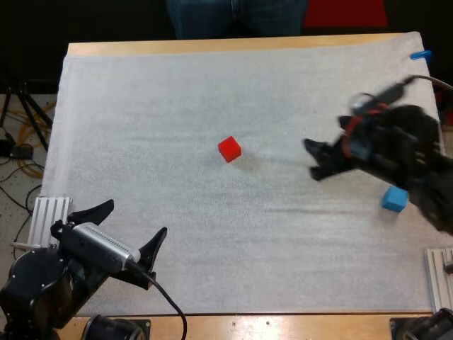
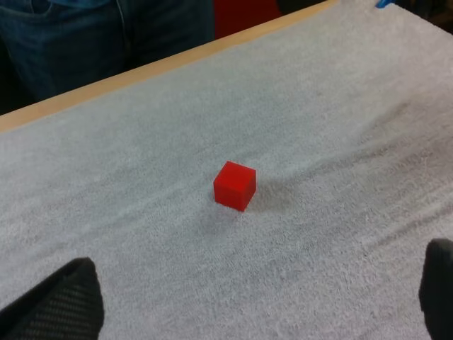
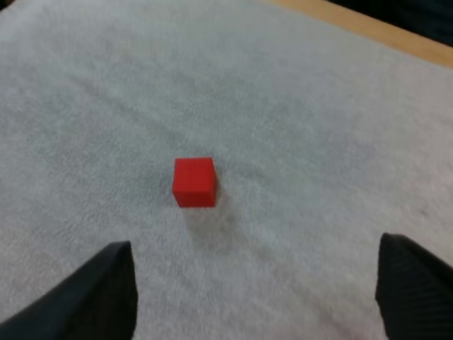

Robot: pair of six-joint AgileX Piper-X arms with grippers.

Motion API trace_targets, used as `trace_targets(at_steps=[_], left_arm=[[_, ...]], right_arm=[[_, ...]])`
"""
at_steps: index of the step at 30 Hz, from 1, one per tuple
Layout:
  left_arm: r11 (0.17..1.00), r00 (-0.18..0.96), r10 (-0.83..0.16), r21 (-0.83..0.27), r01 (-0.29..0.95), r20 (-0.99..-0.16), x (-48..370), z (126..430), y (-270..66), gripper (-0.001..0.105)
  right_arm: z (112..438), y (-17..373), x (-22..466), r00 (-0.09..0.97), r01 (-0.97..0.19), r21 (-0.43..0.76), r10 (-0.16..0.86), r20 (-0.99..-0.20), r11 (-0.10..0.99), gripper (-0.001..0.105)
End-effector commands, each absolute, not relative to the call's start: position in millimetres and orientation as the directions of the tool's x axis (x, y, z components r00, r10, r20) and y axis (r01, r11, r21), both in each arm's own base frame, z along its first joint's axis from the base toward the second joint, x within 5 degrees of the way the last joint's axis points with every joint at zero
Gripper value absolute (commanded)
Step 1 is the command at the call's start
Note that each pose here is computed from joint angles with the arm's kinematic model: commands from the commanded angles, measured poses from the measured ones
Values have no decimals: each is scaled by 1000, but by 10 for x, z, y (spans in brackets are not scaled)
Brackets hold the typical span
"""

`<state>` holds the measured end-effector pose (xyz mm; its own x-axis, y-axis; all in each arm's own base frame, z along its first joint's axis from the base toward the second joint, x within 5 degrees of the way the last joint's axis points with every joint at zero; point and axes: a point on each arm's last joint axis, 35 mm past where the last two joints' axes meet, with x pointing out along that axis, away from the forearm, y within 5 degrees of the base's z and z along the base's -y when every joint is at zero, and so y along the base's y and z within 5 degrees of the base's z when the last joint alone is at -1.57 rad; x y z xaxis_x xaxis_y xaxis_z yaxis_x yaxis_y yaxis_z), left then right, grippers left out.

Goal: Stack red cube on blue cube

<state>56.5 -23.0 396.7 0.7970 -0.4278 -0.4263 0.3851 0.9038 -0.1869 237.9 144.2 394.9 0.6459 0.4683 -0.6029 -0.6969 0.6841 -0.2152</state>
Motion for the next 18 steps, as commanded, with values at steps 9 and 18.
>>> trace_targets(at_steps=[9, 18], left_arm=[[903, 796, -429, -194, 383, -426, 560, 3980, -230, 87], [903, 796, -429, -194, 383, -426, 560, 3980, -230, 87]], right_arm=[[3580, 2242, 3075, 599, -725, -259, 398, -695, 639, 69], [3132, 2809, 3480, 535, -770, -242, 390, -749, 590, 69]])
